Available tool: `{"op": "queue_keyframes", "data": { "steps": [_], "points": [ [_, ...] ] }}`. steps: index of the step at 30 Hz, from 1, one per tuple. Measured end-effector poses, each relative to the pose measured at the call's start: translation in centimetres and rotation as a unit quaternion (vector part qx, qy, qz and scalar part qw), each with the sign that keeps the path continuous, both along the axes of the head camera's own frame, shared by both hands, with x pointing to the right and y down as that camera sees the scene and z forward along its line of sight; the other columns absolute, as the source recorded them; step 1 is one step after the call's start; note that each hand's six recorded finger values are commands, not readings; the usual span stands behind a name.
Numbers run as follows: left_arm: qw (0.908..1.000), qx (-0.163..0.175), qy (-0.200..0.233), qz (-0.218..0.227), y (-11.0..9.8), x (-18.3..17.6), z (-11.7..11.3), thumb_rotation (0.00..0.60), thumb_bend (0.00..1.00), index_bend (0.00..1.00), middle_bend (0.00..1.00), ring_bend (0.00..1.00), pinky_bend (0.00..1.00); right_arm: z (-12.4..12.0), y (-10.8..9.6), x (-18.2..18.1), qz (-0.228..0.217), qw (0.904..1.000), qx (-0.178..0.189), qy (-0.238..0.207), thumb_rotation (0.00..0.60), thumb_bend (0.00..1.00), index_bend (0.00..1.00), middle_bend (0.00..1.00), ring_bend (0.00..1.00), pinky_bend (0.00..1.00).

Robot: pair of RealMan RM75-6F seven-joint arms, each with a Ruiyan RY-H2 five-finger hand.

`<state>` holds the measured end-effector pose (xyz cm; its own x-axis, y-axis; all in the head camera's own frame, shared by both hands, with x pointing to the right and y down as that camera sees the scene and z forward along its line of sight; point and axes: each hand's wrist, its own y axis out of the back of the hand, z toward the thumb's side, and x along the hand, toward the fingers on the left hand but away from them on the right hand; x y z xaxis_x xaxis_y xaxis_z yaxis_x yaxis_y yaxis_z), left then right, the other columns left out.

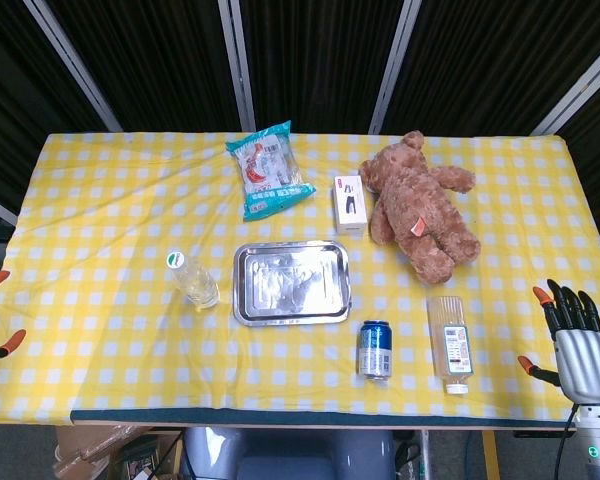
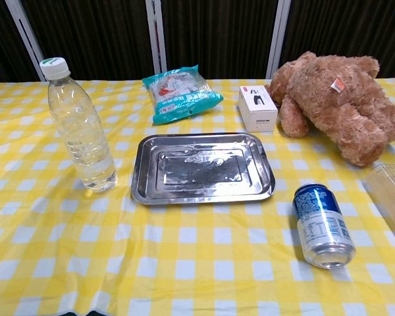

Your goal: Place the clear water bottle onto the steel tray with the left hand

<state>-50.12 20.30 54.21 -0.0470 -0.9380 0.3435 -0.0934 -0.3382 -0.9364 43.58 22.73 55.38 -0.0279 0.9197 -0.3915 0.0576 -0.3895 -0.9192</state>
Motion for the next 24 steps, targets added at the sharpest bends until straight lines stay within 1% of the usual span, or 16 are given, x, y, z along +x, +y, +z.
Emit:
{"op": "queue_keyframes", "data": {
  "steps": [7, 19, 24],
  "points": [
    [1.0000, 0.003, 0.002, -0.001, 0.03, 0.00, -0.28, 0.600, 0.25, 0.16, 0.05, 0.00, 0.00, -0.13, 0.09, -0.02, -0.001, 1.0000, 0.002, 0.001, 0.600, 0.05, 0.10, 0.00, 0.00, 0.00],
    [1.0000, -0.002, 0.001, -0.003, 0.11, -0.04, -0.05, 0.600, 0.25, 0.16, 0.05, 0.00, 0.00, -0.07, 0.08, 0.08, 0.000, 1.0000, -0.001, 0.002, 0.600, 0.05, 0.10, 0.00, 0.00, 0.00],
    [1.0000, -0.001, 0.008, 0.000, 0.14, 0.36, -0.17, 0.600, 0.25, 0.16, 0.05, 0.00, 0.00, -0.32, 0.26, 0.20, 0.001, 1.0000, 0.000, 0.003, 0.600, 0.05, 0.10, 0.00, 0.00, 0.00]
  ]
}}
